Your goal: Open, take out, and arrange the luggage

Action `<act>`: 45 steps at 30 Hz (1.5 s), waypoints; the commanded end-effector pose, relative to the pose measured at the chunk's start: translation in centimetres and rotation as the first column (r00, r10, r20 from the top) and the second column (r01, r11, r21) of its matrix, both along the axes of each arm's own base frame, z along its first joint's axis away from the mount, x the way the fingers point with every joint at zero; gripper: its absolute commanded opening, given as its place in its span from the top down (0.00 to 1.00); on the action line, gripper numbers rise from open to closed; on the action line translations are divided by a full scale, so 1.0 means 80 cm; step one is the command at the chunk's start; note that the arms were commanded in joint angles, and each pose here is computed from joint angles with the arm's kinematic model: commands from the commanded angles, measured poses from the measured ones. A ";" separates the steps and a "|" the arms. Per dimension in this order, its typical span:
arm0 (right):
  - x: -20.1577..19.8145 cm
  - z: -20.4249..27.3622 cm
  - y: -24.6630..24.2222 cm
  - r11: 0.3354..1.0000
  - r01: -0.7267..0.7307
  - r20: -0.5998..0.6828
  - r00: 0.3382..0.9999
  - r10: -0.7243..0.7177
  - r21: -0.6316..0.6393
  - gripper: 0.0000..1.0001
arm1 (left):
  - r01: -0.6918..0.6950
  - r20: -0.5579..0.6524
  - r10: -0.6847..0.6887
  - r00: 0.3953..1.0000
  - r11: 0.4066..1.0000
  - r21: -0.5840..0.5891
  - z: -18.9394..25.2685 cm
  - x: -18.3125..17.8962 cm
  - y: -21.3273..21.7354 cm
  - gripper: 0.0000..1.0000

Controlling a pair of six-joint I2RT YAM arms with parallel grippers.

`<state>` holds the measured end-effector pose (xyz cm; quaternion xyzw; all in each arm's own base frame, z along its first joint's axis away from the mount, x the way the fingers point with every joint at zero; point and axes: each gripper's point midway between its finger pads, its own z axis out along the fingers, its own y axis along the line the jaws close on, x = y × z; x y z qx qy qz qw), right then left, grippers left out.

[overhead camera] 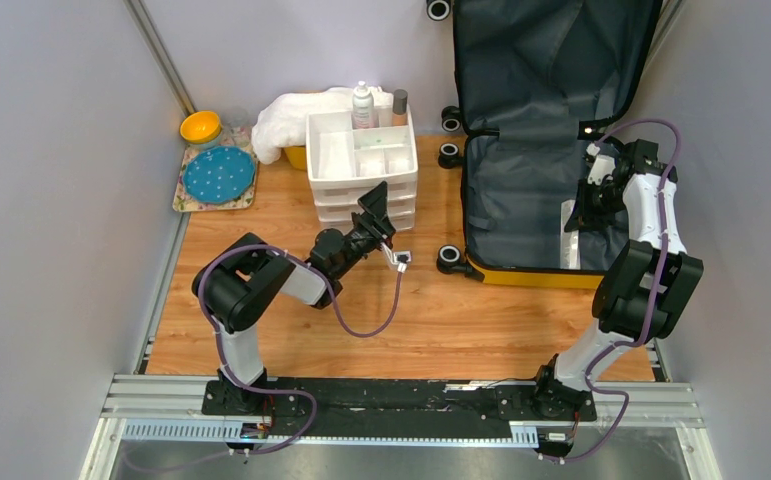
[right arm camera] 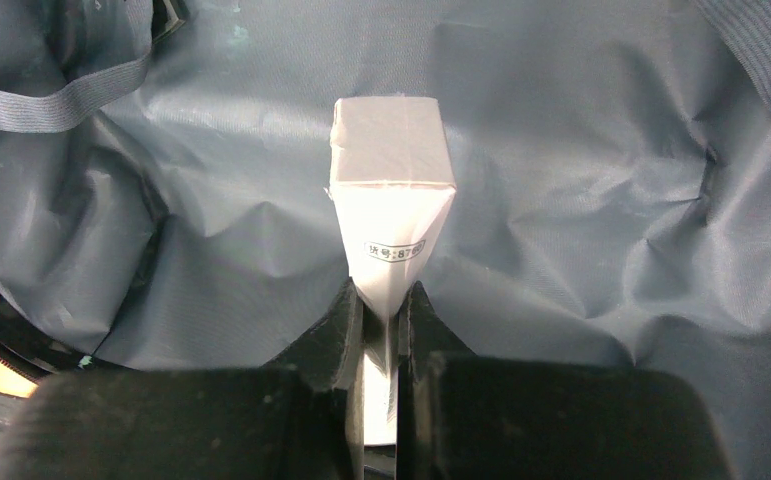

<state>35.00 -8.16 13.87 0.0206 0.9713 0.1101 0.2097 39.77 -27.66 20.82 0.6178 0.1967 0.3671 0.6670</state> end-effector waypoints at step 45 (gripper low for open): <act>-0.008 0.009 0.010 1.000 -0.021 0.003 1.000 0.021 0.013 1.00 | 0.033 0.422 0.004 0.907 0.996 -0.082 0.140 -0.075 0.025 0.20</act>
